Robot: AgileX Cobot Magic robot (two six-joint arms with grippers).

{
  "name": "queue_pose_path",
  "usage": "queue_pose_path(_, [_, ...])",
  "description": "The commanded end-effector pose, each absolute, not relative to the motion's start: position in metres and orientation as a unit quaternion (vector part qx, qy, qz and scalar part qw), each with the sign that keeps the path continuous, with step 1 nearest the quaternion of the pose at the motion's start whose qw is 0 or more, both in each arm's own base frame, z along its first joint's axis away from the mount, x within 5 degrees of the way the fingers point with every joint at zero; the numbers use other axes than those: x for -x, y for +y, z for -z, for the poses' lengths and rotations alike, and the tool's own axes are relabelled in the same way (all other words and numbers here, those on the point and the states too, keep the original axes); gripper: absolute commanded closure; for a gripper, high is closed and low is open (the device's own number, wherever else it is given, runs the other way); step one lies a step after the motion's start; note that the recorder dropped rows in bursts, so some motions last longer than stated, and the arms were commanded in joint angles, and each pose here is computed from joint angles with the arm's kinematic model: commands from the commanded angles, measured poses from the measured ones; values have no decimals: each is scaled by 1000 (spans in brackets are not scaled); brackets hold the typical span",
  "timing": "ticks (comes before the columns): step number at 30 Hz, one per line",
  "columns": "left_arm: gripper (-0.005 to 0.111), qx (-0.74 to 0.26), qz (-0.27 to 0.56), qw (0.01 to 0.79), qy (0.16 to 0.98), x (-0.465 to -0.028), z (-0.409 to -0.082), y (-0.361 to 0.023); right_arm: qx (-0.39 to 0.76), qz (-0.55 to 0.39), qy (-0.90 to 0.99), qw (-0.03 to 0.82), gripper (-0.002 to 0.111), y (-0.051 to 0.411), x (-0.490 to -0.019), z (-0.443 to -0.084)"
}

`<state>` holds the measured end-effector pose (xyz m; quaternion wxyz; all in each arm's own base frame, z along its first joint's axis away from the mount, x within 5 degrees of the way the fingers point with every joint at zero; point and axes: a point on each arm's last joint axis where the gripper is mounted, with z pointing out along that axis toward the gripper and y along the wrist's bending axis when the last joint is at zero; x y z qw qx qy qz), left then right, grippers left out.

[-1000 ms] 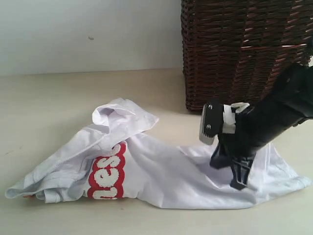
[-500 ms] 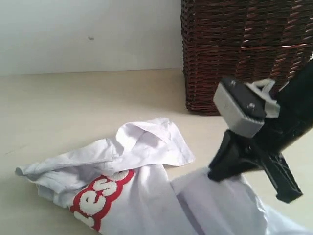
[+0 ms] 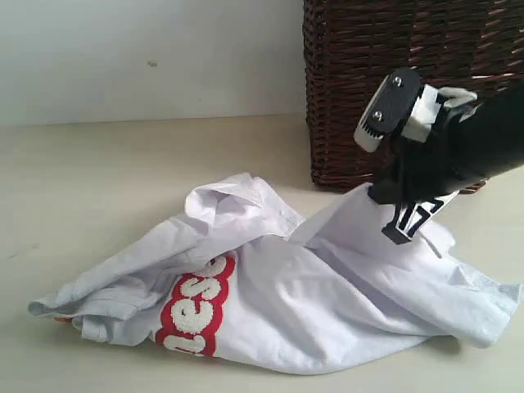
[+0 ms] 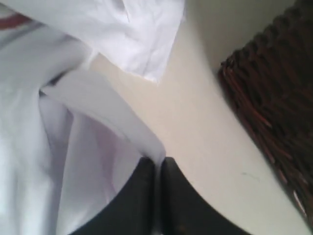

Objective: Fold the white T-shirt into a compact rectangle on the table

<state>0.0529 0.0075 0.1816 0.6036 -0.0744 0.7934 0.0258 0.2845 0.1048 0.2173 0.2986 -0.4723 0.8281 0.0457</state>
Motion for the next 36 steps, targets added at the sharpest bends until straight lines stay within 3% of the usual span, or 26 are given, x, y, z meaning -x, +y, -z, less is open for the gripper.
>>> queue_pose_path(1, [107,77,-26,608,790,-53,-182,8,458,-1,850,261,93,98,-300,-185])
queue_pose_path(8, [107,77,-26,608,790,-53,-182,8,387,23,873,294,70,98,-325,-147])
queue_pose_path(19, [107,77,-26,608,790,-53,-182,8,304,23,873,380,66,98,-339,-155])
queue_pose_path(26, [107,77,-26,608,790,-53,-182,8,299,26,868,394,40,98,-341,-158])
queue_pose_path(36, [107,77,-26,608,790,-53,-182,8,291,29,835,466,40,95,-329,-218])
